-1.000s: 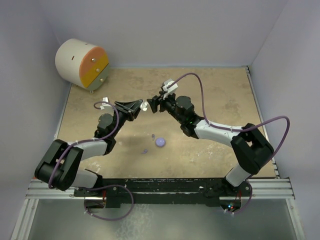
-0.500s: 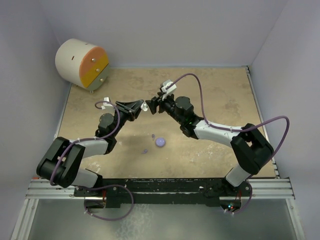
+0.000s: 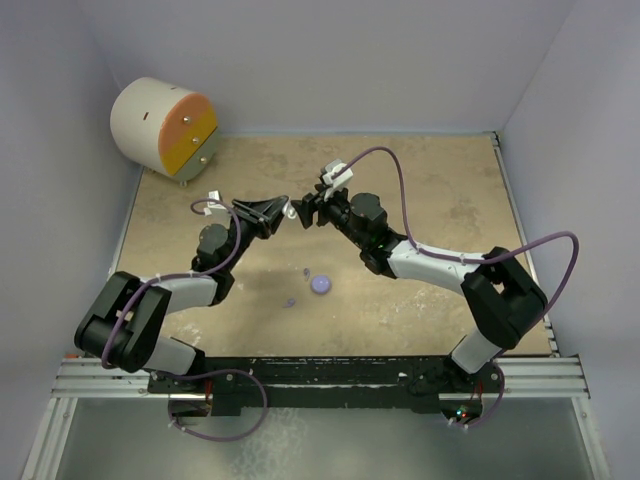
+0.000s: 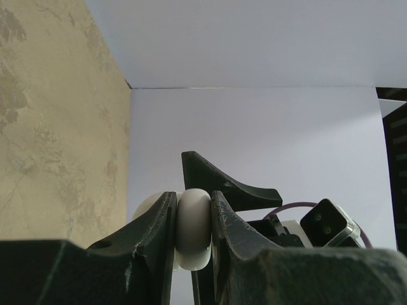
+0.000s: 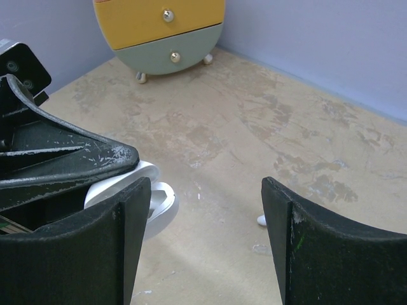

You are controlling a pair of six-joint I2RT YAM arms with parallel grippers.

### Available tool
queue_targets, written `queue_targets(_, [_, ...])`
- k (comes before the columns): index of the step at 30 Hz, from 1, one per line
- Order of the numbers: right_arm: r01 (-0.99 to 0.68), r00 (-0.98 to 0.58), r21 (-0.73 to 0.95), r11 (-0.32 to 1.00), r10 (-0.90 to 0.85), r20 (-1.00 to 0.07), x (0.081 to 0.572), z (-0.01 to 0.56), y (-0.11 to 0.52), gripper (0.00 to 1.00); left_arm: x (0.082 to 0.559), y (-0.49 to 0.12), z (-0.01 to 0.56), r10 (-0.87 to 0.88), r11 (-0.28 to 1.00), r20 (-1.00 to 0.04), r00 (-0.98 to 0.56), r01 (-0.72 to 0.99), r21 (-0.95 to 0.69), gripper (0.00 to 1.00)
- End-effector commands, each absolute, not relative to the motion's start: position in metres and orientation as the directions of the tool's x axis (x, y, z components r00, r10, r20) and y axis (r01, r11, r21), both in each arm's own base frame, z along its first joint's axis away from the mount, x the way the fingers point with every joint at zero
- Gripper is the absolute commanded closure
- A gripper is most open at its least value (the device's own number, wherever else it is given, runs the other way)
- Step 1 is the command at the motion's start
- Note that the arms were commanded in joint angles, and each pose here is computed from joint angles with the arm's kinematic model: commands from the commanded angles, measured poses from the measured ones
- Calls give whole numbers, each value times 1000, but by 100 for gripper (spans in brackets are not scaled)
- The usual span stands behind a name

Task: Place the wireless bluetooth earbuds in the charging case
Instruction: Place the earbud in the charging case, then adjust the earbud at the center of the board.

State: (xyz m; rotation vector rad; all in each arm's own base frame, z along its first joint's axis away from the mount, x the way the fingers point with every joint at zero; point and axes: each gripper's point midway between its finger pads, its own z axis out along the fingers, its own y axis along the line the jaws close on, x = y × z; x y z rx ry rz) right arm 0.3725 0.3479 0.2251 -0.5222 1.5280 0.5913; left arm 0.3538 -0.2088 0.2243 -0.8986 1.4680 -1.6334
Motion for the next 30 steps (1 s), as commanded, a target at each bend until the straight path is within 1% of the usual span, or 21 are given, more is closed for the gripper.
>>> queue_targets(1, [-643, 43, 80, 762, 140, -989, 370, 273, 345, 27, 354, -209, 255, -878, -117, 27, -478, 160, -980, 100])
queue_targets(6, [-579, 94, 112, 807, 202, -975, 368, 309, 321, 25, 353, -189, 227, -900, -101, 40, -433, 118, -988, 100])
queue_targets(7, [-574, 93, 113, 811, 202, -975, 369, 311, 319, 24, 352, -184, 222, -901, -124, 70, -427, 100, -987, 100])
queue_targets(9, [-563, 75, 112, 818, 186, -980, 372, 310, 318, 24, 349, -174, 211, -905, -141, 94, -415, 82, -987, 100])
queue_targets(14, [-513, -48, 156, 844, 152, -987, 390, 272, 315, 24, 343, -147, 199, -908, -198, 153, -389, 79, -977, 100])
queue_targets(20, [-465, -260, 107, 879, -20, -965, 430, 176, 334, 24, 340, -137, 208, -906, -221, 164, -390, 106, -969, 100])
queue_targets(23, [-433, -301, 80, 898, -60, -952, 443, 150, 338, 23, 339, -135, 213, -906, -220, 159, -392, 116, -969, 100])
queue_targets(30, [-389, -341, 31, 921, -113, -933, 464, 123, 343, 23, 338, -133, 221, -904, -225, 155, -398, 135, -965, 100])
